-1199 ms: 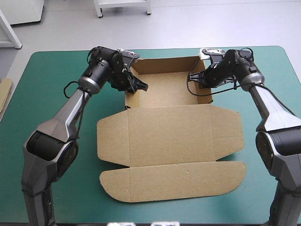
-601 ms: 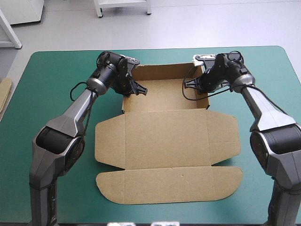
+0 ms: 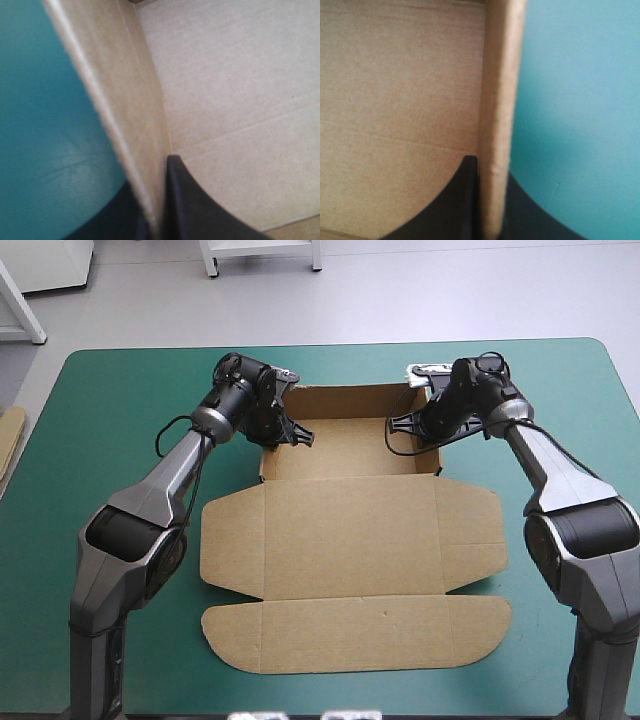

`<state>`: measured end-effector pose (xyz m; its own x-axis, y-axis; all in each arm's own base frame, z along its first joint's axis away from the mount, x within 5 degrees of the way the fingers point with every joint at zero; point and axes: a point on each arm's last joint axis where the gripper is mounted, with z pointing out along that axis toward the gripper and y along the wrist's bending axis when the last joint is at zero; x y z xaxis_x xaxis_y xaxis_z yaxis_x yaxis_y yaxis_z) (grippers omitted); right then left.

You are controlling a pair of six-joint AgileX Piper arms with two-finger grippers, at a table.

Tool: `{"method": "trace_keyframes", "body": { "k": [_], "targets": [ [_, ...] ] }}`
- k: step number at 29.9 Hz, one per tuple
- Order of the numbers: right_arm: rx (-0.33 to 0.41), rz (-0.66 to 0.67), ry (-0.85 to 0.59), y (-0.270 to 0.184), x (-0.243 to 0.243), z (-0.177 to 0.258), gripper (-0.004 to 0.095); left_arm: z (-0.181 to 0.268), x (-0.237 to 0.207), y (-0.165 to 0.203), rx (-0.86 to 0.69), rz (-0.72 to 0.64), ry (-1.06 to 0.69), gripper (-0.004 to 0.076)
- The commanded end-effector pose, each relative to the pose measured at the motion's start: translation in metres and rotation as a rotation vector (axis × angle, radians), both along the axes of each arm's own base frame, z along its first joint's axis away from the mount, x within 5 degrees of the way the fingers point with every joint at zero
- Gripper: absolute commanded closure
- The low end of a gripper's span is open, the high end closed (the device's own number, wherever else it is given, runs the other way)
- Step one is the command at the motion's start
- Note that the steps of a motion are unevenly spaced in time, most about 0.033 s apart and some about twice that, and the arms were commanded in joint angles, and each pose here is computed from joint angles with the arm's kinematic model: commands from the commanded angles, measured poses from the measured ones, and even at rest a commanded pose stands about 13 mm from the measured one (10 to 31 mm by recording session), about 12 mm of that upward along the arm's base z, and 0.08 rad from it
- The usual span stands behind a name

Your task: Fold the box

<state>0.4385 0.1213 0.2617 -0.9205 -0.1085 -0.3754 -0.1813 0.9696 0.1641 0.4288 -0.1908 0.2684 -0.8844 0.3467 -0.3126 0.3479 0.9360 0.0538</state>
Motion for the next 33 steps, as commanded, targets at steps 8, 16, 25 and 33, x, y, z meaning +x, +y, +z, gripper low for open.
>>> {"method": "trace_keyframes", "body": {
  "k": [8,16,25,33],
  "targets": [
    [-0.016,0.064,-0.087,0.003,-0.005,0.032,0.0636,0.034,-0.004,0.003,0.002,-0.037,-0.112,0.0608],
    [-0.012,0.056,-0.102,0.003,-0.004,0.04,0.0542,0.042,-0.006,0.001,-0.026,-0.038,-0.123,0.0226],
    [-0.045,0.05,-0.185,-0.005,-0.019,0.076,0.0542,0.095,-0.022,0.006,-0.126,-0.056,-0.284,0.0197],
    [-0.056,0.043,-0.258,-0.015,-0.047,0.12,0.0542,0.173,-0.078,0.033,-0.153,-0.073,-0.395,0.0197]
  ]
}}
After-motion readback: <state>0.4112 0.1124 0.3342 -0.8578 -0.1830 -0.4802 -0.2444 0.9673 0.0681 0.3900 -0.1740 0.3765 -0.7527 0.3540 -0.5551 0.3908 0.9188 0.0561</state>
